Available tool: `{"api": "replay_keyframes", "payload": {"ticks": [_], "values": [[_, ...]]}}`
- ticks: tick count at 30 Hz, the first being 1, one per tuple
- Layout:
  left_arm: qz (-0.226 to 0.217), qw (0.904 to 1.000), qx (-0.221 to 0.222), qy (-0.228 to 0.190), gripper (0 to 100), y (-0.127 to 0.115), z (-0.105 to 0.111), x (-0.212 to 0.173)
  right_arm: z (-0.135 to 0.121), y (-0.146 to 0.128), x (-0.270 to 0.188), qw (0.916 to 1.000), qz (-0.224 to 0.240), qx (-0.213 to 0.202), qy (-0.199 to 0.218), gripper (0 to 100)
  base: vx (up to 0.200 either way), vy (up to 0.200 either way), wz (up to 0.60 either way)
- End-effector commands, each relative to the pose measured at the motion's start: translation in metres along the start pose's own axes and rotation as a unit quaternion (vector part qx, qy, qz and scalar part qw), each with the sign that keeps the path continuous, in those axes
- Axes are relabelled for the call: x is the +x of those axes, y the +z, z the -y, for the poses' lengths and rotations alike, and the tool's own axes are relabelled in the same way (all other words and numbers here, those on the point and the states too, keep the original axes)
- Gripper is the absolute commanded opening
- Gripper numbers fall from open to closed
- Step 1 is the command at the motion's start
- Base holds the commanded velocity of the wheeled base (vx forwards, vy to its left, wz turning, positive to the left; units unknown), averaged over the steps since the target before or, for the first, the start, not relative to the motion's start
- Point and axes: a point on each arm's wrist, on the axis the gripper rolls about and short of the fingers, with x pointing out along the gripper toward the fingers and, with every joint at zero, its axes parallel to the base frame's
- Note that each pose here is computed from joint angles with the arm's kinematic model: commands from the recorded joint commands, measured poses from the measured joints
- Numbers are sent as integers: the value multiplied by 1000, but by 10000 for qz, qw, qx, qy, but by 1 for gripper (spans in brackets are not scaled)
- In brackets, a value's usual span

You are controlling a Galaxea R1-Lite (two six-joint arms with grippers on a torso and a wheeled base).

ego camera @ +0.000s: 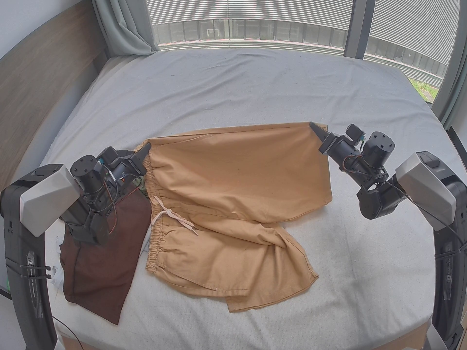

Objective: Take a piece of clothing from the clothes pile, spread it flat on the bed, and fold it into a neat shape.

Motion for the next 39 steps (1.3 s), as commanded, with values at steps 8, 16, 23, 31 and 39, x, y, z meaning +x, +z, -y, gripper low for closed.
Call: {"api": "replay_keyframes", "payload": {"ticks": [8,16,23,31,39], "values": [[32,9999,-145,-15,0,-16,-12,12,16,-19,10,10000,-35,13,-51,0,0,0,0],[57,9996,-258,-30,0,-25,-19,18,23,-29,18,10000,-6,2,-9,0,0,0,0],[128,9994,-327,-64,0,-26,-22,22,23,-28,23,9999,82,-43,57,0,0,0,0],[113,9992,-373,-74,100,-28,-25,23,24,-27,23,9999,87,-47,44,100,0,0,0],[132,9978,-640,-124,100,-26,-16,25,22,-33,16,10000,-31,5,-33,100,0,0,0]]}}
